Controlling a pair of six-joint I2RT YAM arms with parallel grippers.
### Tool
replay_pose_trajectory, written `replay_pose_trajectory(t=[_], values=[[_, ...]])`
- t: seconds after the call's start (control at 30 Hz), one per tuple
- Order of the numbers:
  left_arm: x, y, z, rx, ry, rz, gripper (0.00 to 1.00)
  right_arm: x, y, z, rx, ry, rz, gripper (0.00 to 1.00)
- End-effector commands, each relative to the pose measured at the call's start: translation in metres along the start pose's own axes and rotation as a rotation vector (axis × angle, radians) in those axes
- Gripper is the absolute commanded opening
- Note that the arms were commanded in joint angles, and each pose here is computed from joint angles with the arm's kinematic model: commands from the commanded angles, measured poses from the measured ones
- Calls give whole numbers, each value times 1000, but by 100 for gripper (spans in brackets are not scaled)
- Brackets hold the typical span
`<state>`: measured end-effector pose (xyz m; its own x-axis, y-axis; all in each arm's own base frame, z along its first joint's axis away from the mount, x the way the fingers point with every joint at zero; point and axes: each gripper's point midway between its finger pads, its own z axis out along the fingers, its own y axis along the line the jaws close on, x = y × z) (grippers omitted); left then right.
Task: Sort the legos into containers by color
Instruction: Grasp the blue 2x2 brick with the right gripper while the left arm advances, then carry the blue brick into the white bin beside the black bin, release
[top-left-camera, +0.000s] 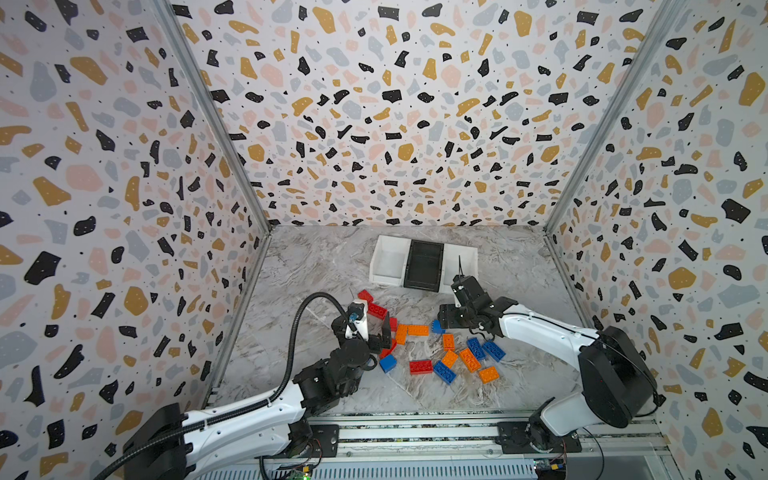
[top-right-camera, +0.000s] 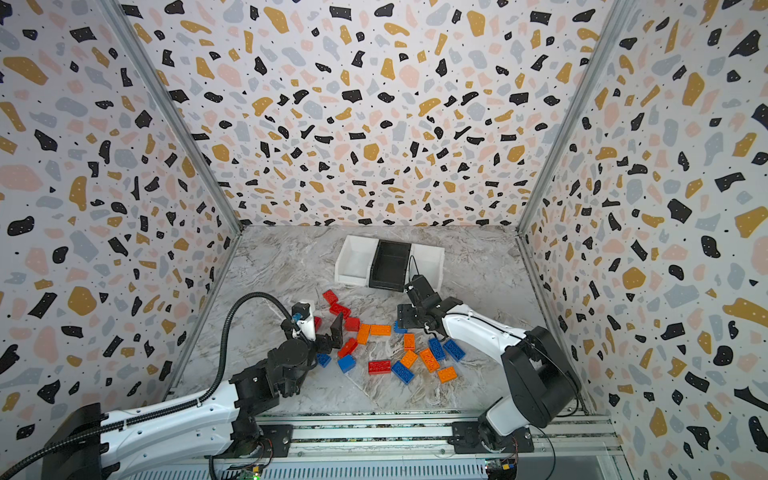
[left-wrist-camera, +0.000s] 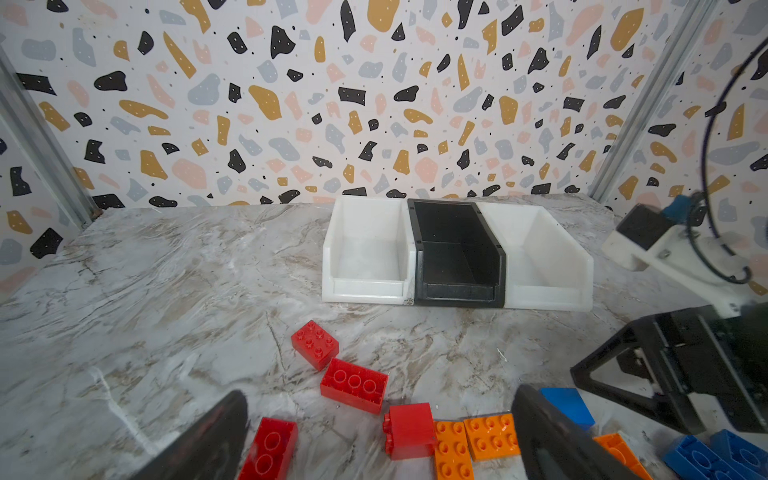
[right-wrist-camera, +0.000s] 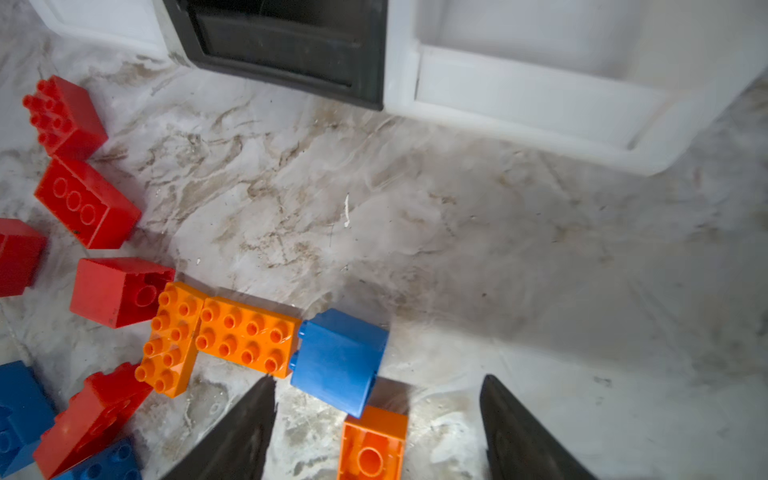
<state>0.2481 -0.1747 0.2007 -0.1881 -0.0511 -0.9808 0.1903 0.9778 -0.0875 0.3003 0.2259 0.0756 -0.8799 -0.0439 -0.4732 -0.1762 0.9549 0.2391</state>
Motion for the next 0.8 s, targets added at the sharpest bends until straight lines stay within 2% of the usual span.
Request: replay_pose_trajectory(t=[0.0, 0.23, 0.33, 0.43, 0.6, 0.67, 0.77], values=[[-5, 14, -5, -63, -20, -16, 100, -2, 17, 0, -1, 12, 55, 77], [-5, 15, -7, -59, -12, 32, 100, 5, 16, 16, 36, 51, 98, 71], [-6, 16, -8, -56, -17, 31, 100, 9, 16, 23, 48, 71, 106, 65], [-6, 17, -9, -55, -27, 25, 100, 11, 16, 28, 63, 78, 105, 63], [-8, 16, -8, -59, -30, 25, 100, 13, 11, 34, 98, 90, 100, 52], [-9, 15, -7, -59, -29, 24, 100, 12, 9, 33, 108, 89, 90, 45], [-12, 13, -6, -61, -36, 22, 100, 4, 14, 25, 99, 77, 73, 43]])
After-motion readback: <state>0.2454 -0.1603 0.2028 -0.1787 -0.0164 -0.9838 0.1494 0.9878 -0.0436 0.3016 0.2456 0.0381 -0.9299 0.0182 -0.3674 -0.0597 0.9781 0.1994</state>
